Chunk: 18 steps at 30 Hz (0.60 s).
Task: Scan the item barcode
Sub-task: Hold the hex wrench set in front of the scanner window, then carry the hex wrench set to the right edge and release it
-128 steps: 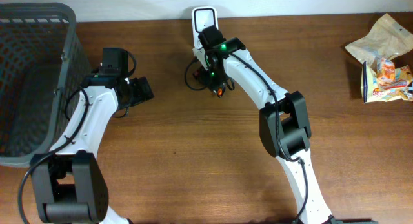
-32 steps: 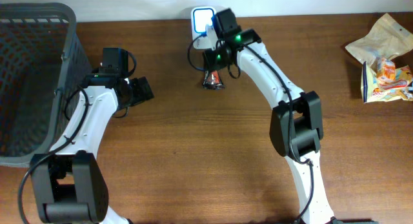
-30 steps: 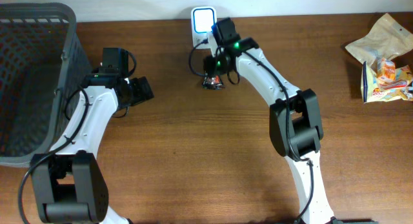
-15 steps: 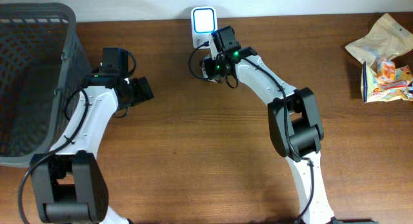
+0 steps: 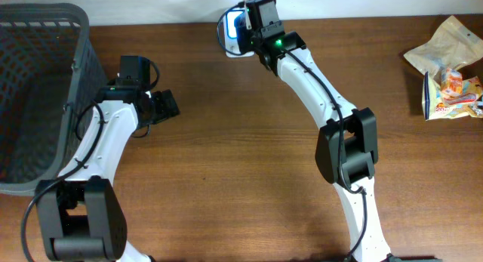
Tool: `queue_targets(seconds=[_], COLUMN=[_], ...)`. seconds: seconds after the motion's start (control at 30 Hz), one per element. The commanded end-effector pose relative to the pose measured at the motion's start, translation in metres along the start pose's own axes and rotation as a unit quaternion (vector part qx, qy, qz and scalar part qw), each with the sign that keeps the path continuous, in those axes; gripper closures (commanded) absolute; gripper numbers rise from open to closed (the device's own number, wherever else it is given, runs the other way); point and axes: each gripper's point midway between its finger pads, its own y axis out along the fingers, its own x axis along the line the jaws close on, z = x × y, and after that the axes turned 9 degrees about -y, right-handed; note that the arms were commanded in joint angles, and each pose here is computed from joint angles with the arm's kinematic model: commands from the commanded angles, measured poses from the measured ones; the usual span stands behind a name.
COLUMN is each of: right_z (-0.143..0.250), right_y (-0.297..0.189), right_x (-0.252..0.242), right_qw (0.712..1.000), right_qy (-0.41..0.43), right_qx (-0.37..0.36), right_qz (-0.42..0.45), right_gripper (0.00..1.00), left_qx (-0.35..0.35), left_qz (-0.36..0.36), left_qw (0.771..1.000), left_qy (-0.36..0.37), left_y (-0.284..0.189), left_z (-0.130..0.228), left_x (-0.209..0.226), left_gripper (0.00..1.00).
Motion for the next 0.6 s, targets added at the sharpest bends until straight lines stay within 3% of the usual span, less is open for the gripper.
queue_targets(seconds=[0.0,0.27,0.4,0.57], right_z=[-0.035,-0.011,-0.048,-0.086], right_y=[-0.010,0.029,-0.003,-0.087], right_x=[-0.012,-0.015,-0.031,-0.117], right_qw=[0.997,0.996,0.992,0.974], right_qy=[0.009,0.011,0.021,0.094], right_qx=[-0.059,-0.064,-0.097,-0.116], right_qz=[0.039,0.064,0.077,0.170], right_gripper=[0.96,0.96,0.96,0.96], left_qx=[-0.016,-0.016,-0.016,-0.016], left_qz=[0.003,0.003,0.003,0.003], left_qw=[1.000,1.000,1.000,1.000], left_qy=[-0.005,-0.005,-0.005,-0.005], left_y=[-0.009,-0.010,-0.010,-0.010], left_z=[-0.008,-0.008,-0.008,-0.008], left_x=[-0.001,-0.001,-0.001,-0.001], left_gripper=[0.01,0.01,0.01,0.01])
